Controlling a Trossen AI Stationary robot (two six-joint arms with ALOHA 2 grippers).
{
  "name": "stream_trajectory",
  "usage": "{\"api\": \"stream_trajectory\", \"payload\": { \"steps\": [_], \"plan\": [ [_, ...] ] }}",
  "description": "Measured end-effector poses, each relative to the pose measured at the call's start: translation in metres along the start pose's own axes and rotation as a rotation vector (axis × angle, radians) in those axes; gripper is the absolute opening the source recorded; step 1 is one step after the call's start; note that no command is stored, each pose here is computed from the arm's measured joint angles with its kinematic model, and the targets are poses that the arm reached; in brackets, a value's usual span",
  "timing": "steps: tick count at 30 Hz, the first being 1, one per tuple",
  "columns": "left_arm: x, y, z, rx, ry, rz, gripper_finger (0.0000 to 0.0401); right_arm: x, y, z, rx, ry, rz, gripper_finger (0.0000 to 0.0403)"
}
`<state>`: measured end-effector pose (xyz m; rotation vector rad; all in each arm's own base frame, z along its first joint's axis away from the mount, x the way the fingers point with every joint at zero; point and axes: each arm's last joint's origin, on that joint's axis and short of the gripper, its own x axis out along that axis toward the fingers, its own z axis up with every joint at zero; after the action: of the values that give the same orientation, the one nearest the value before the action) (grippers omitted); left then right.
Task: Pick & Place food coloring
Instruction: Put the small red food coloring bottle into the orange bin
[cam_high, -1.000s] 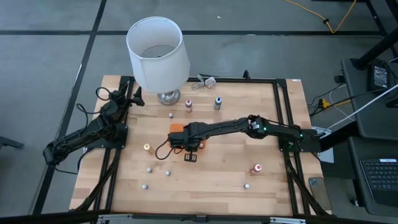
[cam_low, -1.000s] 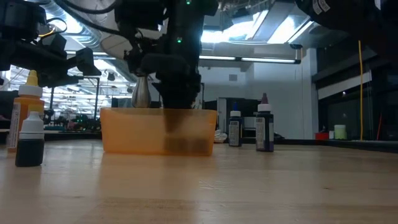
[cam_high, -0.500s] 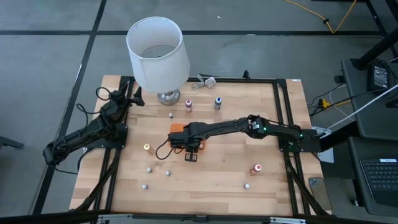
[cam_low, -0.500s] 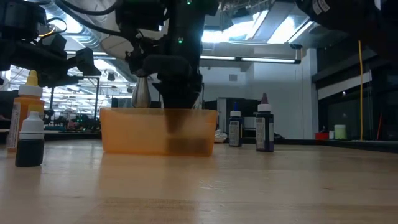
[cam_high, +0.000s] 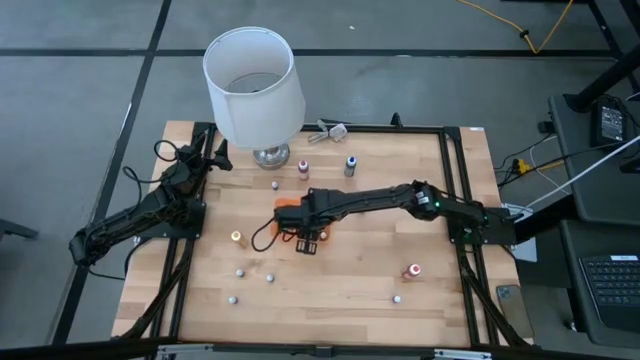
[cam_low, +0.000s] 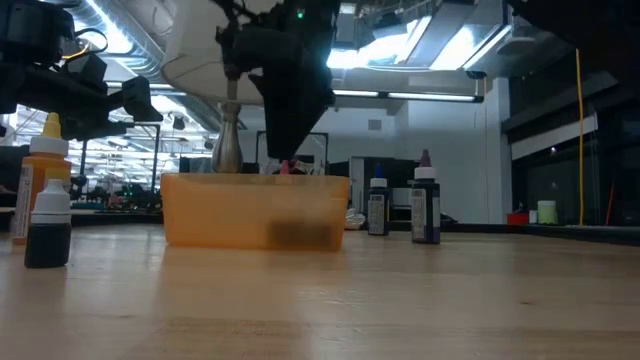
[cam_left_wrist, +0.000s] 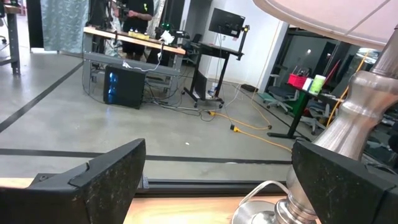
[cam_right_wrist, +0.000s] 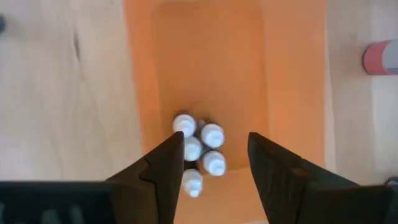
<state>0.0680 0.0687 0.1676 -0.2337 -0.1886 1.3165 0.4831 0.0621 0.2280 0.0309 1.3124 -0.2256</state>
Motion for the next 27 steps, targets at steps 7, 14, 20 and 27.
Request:
{"api": "stream_trajectory", "payload": {
  "steps": [7,14,20,27],
  "plan": [
    [0.000,0.000,0.000,0.000,0.000,0.000,0.0391,-0.013,0.027,-0.012,0.013,-0.009,0.039,0.0231],
    [0.000,0.000,0.000,0.000,0.000,0.000,0.0391,-0.025,0.052,-0.047,-0.058,-0.036,0.078,0.0290],
    [0.000,0.000,0.000,0.001,0.000,0.001,0.0391,-0.050,0.073,-0.091,-0.168,-0.083,0.147,0.0300],
    [0.000,0.000,0.000,0.000,0.000,0.000,0.0391,-0.064,0.104,-0.153,-0.372,-0.053,0.254,0.0297]
  ]
}}
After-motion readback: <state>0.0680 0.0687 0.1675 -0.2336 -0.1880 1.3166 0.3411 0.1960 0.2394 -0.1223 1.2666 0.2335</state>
